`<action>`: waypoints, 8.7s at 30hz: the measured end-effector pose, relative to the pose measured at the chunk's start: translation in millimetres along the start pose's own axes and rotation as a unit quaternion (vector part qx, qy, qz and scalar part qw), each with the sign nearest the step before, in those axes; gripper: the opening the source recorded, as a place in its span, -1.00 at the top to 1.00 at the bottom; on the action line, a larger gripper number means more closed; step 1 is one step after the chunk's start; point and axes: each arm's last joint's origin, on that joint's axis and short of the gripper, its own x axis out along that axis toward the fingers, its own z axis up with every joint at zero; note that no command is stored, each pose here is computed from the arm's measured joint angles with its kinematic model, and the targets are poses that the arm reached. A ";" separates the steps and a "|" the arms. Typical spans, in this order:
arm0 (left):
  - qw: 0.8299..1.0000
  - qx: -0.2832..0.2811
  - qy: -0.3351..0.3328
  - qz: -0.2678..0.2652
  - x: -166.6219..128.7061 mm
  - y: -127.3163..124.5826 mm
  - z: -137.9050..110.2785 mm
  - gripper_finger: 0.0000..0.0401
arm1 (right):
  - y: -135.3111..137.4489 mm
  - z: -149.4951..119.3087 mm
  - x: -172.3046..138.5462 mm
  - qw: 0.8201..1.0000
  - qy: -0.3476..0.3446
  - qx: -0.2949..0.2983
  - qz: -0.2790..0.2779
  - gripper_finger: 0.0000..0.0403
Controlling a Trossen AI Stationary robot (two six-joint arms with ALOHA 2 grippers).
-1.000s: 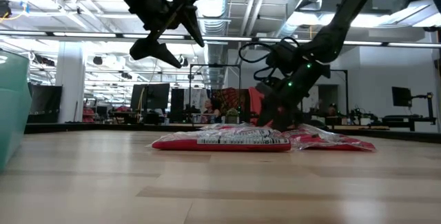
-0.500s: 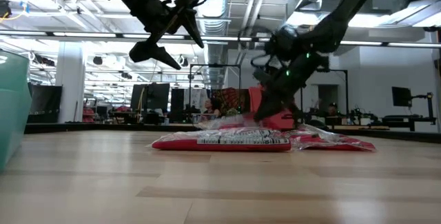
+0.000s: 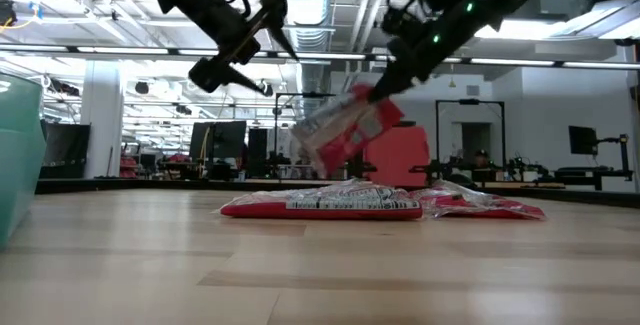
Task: Sort popcorn bags into baskets
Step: Put the red popcorn bag into the green bin
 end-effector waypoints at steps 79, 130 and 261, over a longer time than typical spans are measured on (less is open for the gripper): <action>0.954 -0.184 -0.128 -0.198 60.9 -12.8 31.4 0.94 | 82.2 32.4 -52.9 0.969 -0.115 -0.213 -0.058 0.28; 0.924 0.284 0.241 0.080 -131.9 22.4 -170.4 0.95 | 62.2 -11.7 -121.6 0.996 0.087 -0.007 -0.015 0.06; 0.966 0.203 0.016 0.162 -74.9 15.3 -129.2 -0.07 | 20.5 -130.4 19.2 0.914 0.344 0.070 0.204 -0.41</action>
